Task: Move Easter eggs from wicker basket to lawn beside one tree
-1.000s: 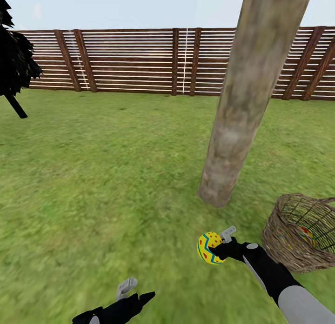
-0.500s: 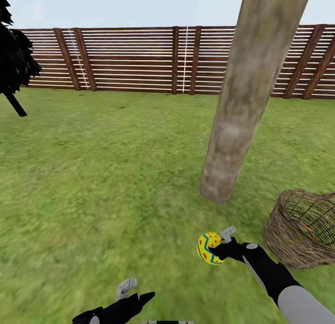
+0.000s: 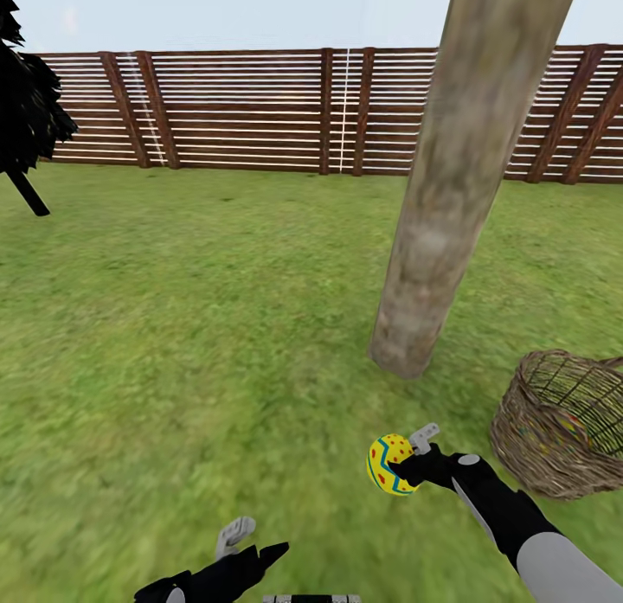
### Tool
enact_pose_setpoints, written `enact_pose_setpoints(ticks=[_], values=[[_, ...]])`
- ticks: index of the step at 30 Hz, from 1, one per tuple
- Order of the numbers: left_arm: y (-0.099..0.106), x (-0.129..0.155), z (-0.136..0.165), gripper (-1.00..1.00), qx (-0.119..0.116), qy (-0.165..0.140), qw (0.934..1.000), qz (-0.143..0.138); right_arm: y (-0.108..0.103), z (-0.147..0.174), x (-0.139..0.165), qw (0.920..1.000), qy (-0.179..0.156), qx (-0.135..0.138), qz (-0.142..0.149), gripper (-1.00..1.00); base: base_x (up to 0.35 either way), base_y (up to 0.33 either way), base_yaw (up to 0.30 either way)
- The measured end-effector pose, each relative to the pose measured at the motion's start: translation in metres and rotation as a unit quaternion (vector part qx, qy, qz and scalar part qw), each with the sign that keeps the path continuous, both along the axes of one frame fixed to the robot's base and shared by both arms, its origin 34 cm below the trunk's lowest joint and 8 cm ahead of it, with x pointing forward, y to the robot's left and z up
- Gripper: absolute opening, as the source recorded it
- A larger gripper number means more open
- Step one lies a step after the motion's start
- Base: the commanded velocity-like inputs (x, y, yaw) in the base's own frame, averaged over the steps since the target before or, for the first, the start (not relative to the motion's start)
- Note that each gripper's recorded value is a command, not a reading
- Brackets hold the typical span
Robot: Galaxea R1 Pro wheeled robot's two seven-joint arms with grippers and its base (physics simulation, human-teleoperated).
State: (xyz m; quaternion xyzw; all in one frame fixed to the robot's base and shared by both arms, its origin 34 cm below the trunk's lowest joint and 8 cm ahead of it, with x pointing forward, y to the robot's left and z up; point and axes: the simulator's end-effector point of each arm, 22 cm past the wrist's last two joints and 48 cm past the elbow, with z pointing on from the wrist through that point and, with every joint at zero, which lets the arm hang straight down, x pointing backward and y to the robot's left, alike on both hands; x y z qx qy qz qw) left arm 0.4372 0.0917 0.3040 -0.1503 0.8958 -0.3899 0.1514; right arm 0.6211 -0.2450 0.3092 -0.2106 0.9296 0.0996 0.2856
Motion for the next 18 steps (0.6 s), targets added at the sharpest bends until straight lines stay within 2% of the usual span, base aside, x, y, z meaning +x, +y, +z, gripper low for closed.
enact_pose_setpoints(ticks=[15,18], values=[[0.000,-0.010,-0.034,1.00,0.001,0.002,1.0000,0.000,0.000,-0.034,-0.009,1.0000,0.002,-0.001,0.001,-1.00,0.000,0.000,0.000],[-0.001,-0.009,-0.031,1.00,-0.013,0.000,0.9999,0.000,0.002,-0.041,-0.012,1.0000,0.008,0.000,0.002,-1.00,0.000,0.000,0.000]])
